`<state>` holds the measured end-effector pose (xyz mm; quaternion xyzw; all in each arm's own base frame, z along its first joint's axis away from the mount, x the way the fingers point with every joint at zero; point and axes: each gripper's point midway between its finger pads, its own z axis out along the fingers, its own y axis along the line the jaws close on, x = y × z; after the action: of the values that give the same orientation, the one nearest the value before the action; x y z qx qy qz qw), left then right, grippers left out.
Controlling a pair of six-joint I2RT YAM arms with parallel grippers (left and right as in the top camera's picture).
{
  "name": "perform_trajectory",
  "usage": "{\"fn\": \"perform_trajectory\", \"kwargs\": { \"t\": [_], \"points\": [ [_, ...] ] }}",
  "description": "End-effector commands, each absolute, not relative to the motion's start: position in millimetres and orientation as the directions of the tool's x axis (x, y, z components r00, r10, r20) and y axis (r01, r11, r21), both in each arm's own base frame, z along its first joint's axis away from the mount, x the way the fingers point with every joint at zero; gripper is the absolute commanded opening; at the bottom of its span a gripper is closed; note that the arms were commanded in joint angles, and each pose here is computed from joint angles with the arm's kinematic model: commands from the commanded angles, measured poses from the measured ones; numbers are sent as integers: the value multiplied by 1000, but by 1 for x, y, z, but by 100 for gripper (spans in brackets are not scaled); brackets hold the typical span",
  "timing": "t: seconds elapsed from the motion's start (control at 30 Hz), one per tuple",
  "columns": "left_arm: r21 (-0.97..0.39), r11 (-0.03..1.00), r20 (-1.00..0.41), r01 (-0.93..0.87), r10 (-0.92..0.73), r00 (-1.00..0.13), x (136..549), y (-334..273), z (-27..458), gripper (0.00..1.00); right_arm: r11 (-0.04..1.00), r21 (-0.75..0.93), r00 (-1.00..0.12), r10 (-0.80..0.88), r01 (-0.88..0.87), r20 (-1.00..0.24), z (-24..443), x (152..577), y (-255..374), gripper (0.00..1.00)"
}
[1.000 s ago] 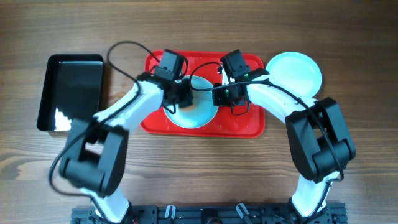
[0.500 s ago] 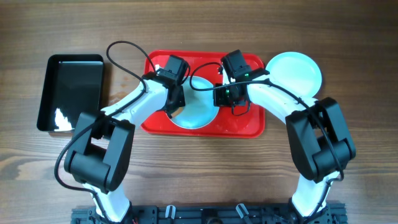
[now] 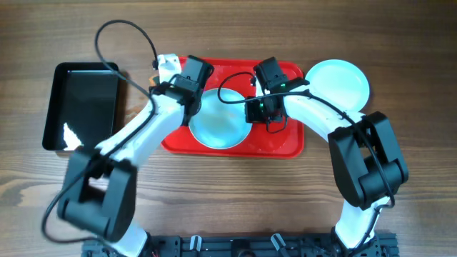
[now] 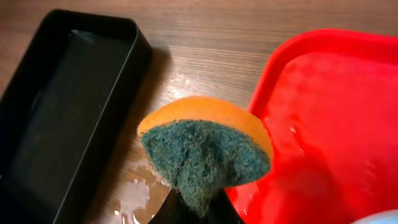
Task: Clean dirty plates on tray and stack at the side
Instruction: 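Scrub the last plate with the sponge in the left gripper, then keep scrubbing the plate with the left sponge while the right holds it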
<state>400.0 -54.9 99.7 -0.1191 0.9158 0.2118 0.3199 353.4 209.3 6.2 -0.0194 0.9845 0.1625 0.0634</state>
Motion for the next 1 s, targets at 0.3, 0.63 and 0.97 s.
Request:
{"fn": "perform_trajectory", "kwargs": {
  "t": [0.3,0.63,0.97],
  "points": [
    [-103,987,-335,-121,-149,-931,358,-136,75,4,945,-313,-814,-106,98,-572,234,414,99,4],
    [-75,975,-280,-211,-224,-934,354,-100,70,4,564,-775,-653,-477,284,-588,351,389,86,5],
    [-76,975,-275,-210,-223,-935,353,-100,70,4,995,-90,-866,-14,36,-499,209,388,134,4]
  ]
}}
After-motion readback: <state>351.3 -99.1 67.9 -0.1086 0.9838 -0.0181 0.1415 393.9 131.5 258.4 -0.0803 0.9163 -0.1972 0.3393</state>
